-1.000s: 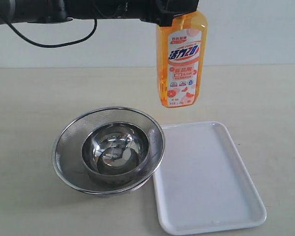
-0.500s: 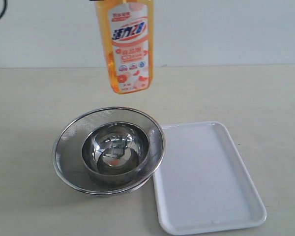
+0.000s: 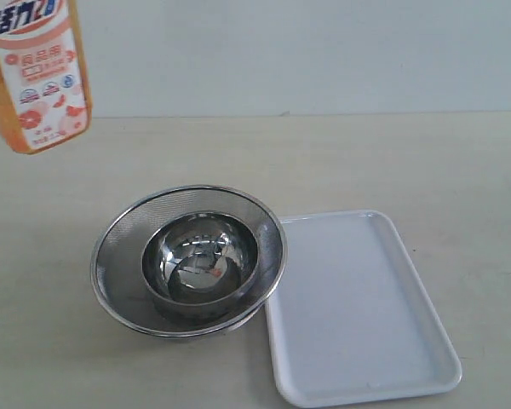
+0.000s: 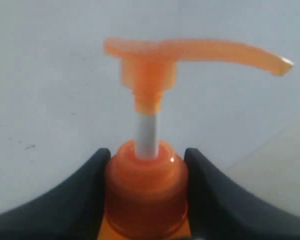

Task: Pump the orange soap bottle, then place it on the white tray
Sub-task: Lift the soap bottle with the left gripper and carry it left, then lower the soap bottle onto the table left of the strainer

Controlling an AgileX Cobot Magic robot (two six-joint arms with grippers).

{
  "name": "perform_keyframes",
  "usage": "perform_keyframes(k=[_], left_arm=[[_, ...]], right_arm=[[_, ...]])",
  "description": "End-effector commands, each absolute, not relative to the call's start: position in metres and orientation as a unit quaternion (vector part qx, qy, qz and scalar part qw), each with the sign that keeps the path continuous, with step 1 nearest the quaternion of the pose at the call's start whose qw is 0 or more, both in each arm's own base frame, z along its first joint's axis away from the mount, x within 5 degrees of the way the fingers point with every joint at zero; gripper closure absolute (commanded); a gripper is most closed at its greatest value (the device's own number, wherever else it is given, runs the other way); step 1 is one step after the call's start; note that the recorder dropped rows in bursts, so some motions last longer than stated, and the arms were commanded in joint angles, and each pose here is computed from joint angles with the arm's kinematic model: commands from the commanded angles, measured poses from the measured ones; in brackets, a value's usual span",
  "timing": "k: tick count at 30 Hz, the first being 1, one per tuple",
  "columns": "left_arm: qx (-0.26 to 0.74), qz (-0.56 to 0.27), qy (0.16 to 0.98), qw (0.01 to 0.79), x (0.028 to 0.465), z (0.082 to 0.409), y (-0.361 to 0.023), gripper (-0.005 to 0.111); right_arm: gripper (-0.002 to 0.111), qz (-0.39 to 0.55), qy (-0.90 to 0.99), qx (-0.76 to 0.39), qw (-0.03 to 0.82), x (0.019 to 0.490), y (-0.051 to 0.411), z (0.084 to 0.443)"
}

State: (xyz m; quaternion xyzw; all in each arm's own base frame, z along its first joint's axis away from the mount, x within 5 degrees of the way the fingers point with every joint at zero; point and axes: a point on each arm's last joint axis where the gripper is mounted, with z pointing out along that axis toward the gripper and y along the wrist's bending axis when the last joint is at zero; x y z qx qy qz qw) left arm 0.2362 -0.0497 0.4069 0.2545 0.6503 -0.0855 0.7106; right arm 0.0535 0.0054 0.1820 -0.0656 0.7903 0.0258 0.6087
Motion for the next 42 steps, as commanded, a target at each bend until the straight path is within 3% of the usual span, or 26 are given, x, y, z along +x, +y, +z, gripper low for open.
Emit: perform_keyframes(k=[1, 8, 14, 42], left_arm=[[0.179, -0.064, 0.656, 0.73, 0.208, 0.412, -0.037, 0.102], [0.059, -0.077, 0.686, 0.721, 0.188, 0.398, -0.021, 0.102], [-0.011, -0.033, 0.715, 0.698, 0.184, 0.375, -0.007, 0.102], [0.035, -0.093, 0.822, 0.561, 0.252, 0.291, -0.025, 0.102]], right_arm=[[0.107, 0.022, 0.785, -0.066, 0.615, 0.054, 0.005, 0.183], [0.107, 0.022, 0.785, -0.066, 0.615, 0.054, 0.005, 0.183], [0.107, 0.022, 0.785, -0.066, 0.615, 0.054, 0.005, 0.183], [0.107, 0.022, 0.785, -0.066, 0.615, 0.054, 0.005, 0.183]])
